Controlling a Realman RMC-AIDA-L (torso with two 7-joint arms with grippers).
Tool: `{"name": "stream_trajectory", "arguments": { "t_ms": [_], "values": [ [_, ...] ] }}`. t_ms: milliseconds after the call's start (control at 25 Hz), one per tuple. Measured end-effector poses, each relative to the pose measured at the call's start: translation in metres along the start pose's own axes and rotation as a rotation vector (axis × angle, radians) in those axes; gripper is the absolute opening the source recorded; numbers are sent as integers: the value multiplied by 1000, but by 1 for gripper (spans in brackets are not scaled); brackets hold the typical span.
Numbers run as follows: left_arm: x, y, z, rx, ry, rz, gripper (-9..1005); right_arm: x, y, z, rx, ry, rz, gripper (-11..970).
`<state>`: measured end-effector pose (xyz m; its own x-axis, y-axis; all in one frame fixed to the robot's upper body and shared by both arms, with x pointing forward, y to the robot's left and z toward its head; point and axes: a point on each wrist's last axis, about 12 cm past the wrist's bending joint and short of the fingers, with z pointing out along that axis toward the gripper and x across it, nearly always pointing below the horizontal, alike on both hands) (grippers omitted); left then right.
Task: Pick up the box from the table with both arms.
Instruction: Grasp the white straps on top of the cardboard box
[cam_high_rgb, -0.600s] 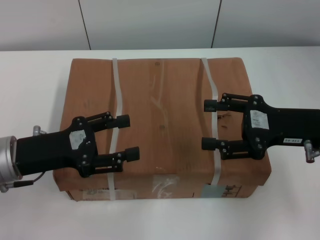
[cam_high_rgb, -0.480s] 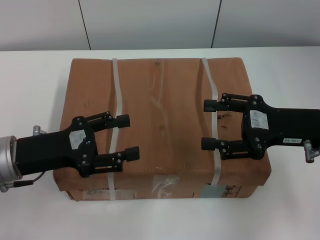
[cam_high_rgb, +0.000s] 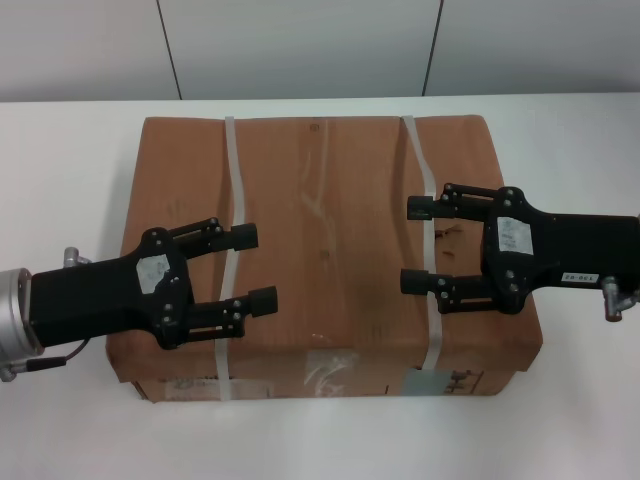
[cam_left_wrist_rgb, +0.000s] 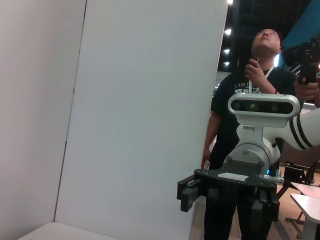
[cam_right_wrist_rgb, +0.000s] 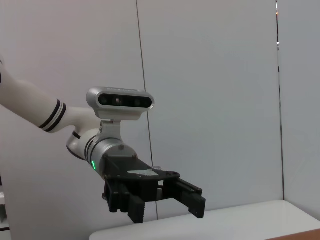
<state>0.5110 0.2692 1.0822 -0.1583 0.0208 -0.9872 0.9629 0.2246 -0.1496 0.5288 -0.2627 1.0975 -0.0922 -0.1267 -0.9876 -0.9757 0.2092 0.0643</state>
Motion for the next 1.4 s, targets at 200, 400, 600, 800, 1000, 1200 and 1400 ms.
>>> {"name": "stream_trajectory", "arguments": {
  "t_ms": [200, 400, 600, 800, 1000, 1200, 1400],
  "values": [
    [0, 0, 1, 1, -2, 0, 799, 1, 0, 0, 7, -3, -8, 841],
    [0, 3, 0, -42, -24, -7, 798, 3, -2, 0, 39, -3, -2, 840],
    [0, 4, -4, -85, -46, -23, 797, 7, -5, -6, 149, -60, 22, 839],
    [4, 6, -7, -150, -61, -35, 796, 12, -9, -14, 256, -93, 51, 838],
    [8, 8, -6, -215, -87, -53, 795, 23, -16, -17, 387, -99, 105, 837],
    [15, 18, -4, -335, -91, -150, 794, 36, -27, -16, 506, -85, 285, 836],
    [21, 31, -6, -451, -67, -263, 793, 47, -41, -12, 602, -44, 476, 835]
  ]
}}
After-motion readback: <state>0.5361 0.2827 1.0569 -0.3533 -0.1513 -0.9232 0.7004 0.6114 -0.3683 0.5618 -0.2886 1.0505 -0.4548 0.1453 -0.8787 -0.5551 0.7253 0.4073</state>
